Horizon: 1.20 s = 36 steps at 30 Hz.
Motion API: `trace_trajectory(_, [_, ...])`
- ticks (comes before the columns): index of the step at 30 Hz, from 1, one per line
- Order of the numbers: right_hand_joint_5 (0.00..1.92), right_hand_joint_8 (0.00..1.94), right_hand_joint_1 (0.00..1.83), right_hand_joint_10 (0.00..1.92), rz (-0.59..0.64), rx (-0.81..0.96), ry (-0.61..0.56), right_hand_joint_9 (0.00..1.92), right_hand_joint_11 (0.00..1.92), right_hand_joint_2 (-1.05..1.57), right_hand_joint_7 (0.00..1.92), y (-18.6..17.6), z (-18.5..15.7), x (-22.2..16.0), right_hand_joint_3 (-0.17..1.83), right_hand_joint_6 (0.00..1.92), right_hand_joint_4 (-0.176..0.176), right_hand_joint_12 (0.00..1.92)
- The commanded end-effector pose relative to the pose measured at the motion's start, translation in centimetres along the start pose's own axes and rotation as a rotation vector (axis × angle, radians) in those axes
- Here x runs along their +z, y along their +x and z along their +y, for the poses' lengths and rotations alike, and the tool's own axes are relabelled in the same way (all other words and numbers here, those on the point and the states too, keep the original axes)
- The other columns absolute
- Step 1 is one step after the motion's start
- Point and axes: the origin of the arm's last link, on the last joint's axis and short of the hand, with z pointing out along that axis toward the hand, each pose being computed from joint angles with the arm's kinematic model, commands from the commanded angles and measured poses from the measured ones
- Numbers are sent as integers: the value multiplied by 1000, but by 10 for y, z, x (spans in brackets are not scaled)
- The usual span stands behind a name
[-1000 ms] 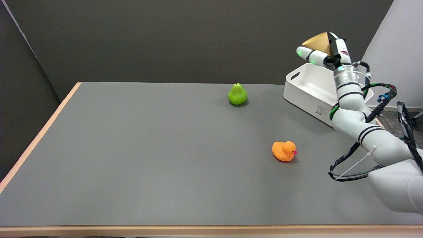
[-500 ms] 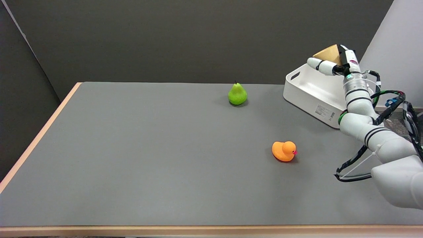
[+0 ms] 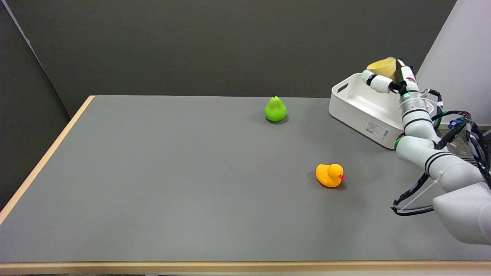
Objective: Place the yellow cup in the box.
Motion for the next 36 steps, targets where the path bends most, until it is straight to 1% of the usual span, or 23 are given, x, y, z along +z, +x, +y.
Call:
trace_trajectory(1, [38, -1, 445, -1, -61, 77, -76, -1, -1, 558, -1, -7, 16, -6, 885, 138, 21, 273])
trace_trajectory(2, [39, -1, 419, -1, -71, 78, -80, -1, -1, 560, -1, -6, 16, -6, 883, 125, 21, 218])
trace_trajectory(4, [35, -1, 378, -1, -85, 74, -81, -1, -1, 532, -1, -7, 14, -5, 856, 65, 12, 14])
trace_trajectory(5, [30, -1, 373, -1, -93, 68, -77, -1, -1, 526, -1, -7, 12, -5, 844, 69, 14, -1])
trace_trajectory(7, [20, -1, 368, -1, -101, 63, -79, -1, -1, 517, -1, -6, 11, -4, 822, 88, 19, -1])
trace_trajectory(17, [-1, -1, 395, -1, -107, 55, -64, -1, -1, 510, -1, -7, 9, -4, 834, 70, 21, -1])
trace_trajectory(20, [-1, -1, 399, -1, -102, 55, -30, -1, -1, 510, -1, -8, 2, -4, 833, 71, 21, -1])
trace_trajectory(25, [-1, -1, 404, -1, -62, 69, 108, -1, -1, 509, -1, -2, -24, -6, 834, 70, 21, -1])
trace_trajectory(27, [-1, -1, 404, -1, -28, 90, 215, -1, -1, 509, -1, 3, -41, -13, 835, 68, 20, -1])
trace_trajectory(29, [-1, -1, 398, -1, -22, 122, 310, -1, -1, 508, -1, 6, -58, -21, 833, 72, 18, -1])
trace_trajectory(30, [-1, -1, 395, -1, -19, 144, 382, -1, -1, 507, -1, 7, -72, -27, 832, 75, 17, -1])
trace_trajectory(31, [-1, -1, 394, -1, -21, 152, 423, -1, -1, 507, -1, 8, -80, -32, 832, 76, 16, -1])
trace_trajectory(33, [-1, -1, 394, -1, -45, 181, 540, -1, -1, 507, -1, 4, -103, -53, 831, 77, 13, -1])
trace_trajectory(34, [-1, -1, 395, -1, -50, 188, 572, -1, -1, 507, -1, 4, -110, -60, 831, 78, 10, -1])
trace_trajectory(36, [-1, -1, 389, -1, -73, 210, 657, -1, -1, 510, -1, 1, -125, -85, 829, 86, 5, -1])
